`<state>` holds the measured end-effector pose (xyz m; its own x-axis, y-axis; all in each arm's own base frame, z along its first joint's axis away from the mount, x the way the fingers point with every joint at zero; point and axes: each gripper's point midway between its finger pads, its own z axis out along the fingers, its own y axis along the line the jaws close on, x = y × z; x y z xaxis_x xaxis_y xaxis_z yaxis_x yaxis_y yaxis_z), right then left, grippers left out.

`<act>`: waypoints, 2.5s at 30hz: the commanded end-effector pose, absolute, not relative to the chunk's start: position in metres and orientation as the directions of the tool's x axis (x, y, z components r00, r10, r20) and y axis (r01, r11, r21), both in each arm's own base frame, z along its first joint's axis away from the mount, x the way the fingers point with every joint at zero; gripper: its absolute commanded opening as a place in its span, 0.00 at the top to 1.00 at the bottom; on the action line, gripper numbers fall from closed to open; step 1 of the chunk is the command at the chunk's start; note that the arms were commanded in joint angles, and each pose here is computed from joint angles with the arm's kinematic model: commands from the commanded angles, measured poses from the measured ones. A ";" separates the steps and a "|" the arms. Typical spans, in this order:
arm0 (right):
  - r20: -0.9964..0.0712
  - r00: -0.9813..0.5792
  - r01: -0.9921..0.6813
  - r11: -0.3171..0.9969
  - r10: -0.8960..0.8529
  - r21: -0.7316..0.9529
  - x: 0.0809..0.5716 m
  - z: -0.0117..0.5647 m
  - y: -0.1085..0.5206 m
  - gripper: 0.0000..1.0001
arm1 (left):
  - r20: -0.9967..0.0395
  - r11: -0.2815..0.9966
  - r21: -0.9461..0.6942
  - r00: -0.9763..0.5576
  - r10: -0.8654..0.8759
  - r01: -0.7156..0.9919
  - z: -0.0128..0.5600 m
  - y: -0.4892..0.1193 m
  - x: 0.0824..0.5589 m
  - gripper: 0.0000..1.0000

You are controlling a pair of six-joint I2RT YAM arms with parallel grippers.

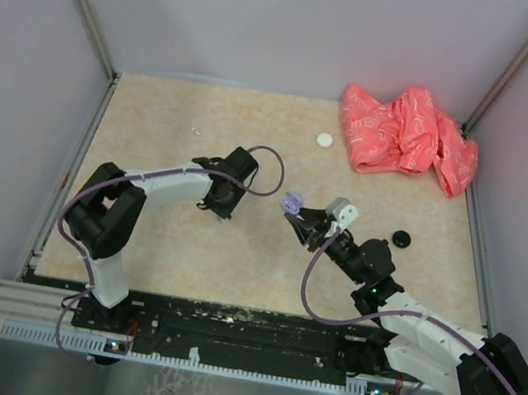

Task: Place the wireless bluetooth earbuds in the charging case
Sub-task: Place the earbud at the center of the board, then pick up the earbud from the center of the board.

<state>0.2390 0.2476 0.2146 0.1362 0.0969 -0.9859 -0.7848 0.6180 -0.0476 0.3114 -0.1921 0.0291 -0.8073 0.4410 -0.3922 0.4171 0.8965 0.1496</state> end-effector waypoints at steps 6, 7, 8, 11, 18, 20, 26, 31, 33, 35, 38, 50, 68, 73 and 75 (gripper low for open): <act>-0.980 0.148 -0.793 0.608 0.130 -0.040 0.236 0.226 0.248 1.00 | -0.438 0.916 0.099 -0.810 0.390 0.388 0.029 -0.206 0.307 0.70; -0.981 0.147 -0.793 0.607 0.129 -0.039 0.236 0.226 0.248 1.00 | -0.441 0.916 0.094 -0.808 0.390 0.391 0.030 -0.206 0.307 0.68; -0.980 0.148 -0.793 0.607 0.129 -0.040 0.236 0.226 0.248 1.00 | -0.441 0.914 0.092 -0.806 0.394 0.396 0.030 -0.206 0.306 0.67; -0.980 0.148 -0.794 0.607 0.129 -0.040 0.236 0.226 0.248 1.00 | -0.436 0.908 0.093 -0.803 0.405 0.408 0.031 -0.204 0.305 0.63; -0.981 0.150 -0.795 0.605 0.127 -0.043 0.235 0.225 0.248 1.00 | -0.427 0.884 0.040 -0.792 0.436 0.465 0.035 -0.205 0.299 0.61; -0.981 0.150 -0.795 0.605 0.125 -0.045 0.235 0.225 0.248 1.00 | -0.423 0.870 0.026 -0.783 0.456 0.493 0.037 -0.204 0.298 0.61; -0.980 0.153 -0.796 0.603 0.128 -0.046 0.235 0.226 0.248 1.00 | -0.417 0.832 -0.013 -0.759 0.499 0.555 0.037 -0.204 0.294 0.62; -0.980 0.154 -0.797 0.602 0.128 -0.046 0.234 0.225 0.248 1.00 | -0.404 0.828 -0.006 -0.759 0.510 0.560 0.033 -0.198 0.296 0.63; -0.980 0.154 -0.797 0.603 0.129 -0.046 0.234 0.225 0.248 1.00 | -0.407 0.823 -0.001 -0.752 0.518 0.567 0.033 -0.197 0.300 0.63; -0.979 0.155 -0.797 0.603 0.129 -0.047 0.234 0.225 0.247 1.00 | -0.407 0.811 -0.004 -0.741 0.533 0.585 0.032 -0.198 0.302 0.63; -0.979 0.155 -0.798 0.601 0.129 -0.047 0.233 0.225 0.247 1.00 | -0.390 0.802 -0.007 -0.740 0.547 0.597 0.027 -0.198 0.300 0.64; -0.978 0.160 -0.801 0.597 0.137 -0.047 0.232 0.226 0.247 1.00 | -0.343 0.797 -0.001 -0.749 0.567 0.604 0.008 -0.193 0.296 0.75; -0.982 0.151 -0.798 0.601 0.117 -0.051 0.237 0.223 0.251 1.00 | -0.644 0.869 0.066 -0.645 0.412 0.490 0.105 -0.193 0.321 0.90; -0.984 0.147 -0.792 0.608 0.101 -0.056 0.243 0.223 0.253 1.00 | -0.758 0.865 0.064 -0.539 0.367 0.498 0.150 -0.200 0.322 0.90; -0.984 0.146 -0.792 0.608 0.105 -0.053 0.244 0.223 0.255 1.00 | -0.794 0.864 0.052 -0.504 0.340 0.500 0.166 -0.204 0.321 0.90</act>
<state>0.2360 0.2496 0.1945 0.0828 0.0595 -0.9948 -0.7985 0.6012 -0.0305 0.3169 -0.1948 0.1334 -0.5837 0.4025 -0.7051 0.5093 0.8579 0.0681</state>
